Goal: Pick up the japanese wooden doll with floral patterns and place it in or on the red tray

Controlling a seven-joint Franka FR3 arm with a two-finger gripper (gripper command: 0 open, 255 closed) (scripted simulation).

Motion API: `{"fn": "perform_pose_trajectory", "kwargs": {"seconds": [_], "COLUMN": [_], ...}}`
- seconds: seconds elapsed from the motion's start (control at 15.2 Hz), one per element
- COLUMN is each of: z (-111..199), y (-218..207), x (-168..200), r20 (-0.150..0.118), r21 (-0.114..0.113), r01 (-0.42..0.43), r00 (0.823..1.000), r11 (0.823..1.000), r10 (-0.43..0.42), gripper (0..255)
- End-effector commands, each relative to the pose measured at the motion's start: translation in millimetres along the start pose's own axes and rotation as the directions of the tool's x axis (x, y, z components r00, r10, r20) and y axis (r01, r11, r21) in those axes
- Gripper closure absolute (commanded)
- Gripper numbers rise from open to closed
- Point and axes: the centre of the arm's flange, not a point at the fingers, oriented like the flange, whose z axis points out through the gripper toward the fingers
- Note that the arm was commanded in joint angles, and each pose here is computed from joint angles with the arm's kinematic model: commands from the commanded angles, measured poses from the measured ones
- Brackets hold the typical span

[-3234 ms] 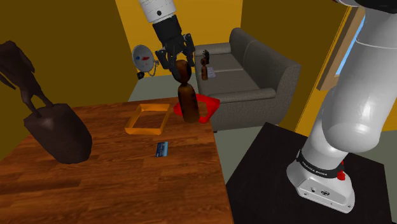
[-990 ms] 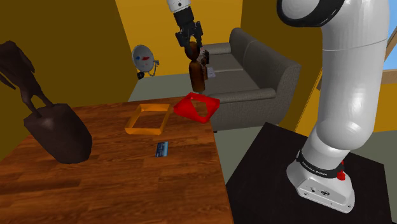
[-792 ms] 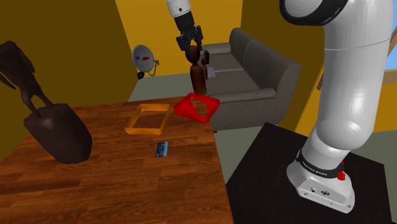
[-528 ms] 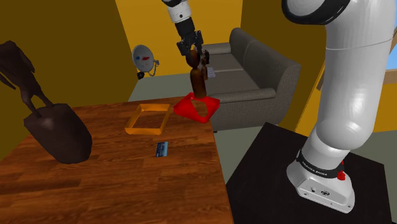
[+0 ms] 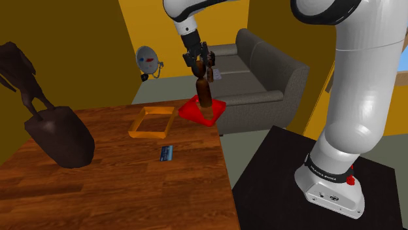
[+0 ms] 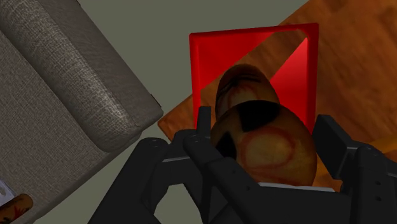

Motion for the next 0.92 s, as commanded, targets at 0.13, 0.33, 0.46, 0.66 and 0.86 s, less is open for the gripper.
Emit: {"fn": "perform_pose_trajectory", "kwargs": {"seconds": [0.13,0.33,0.46,0.66,0.86], "z": [8.7,8.7,8.7,8.8,8.7], "y": [-0.7,-0.7,-0.7,-0.7,-0.7], "x": [1.2,1.2,1.2,1.2,1.2], "r20": [-0.001,-0.001,-0.001,-0.001,-0.001], "r21": [0.000,0.000,0.000,0.000,0.000], "r01": [0.000,0.000,0.000,0.000,0.000], "r00": [1.000,1.000,1.000,1.000,1.000], "r11": [1.000,1.000,1.000,1.000,1.000], "r10": [0.000,0.000,0.000,0.000,0.000], "gripper": [255,255,255,0,0]}}
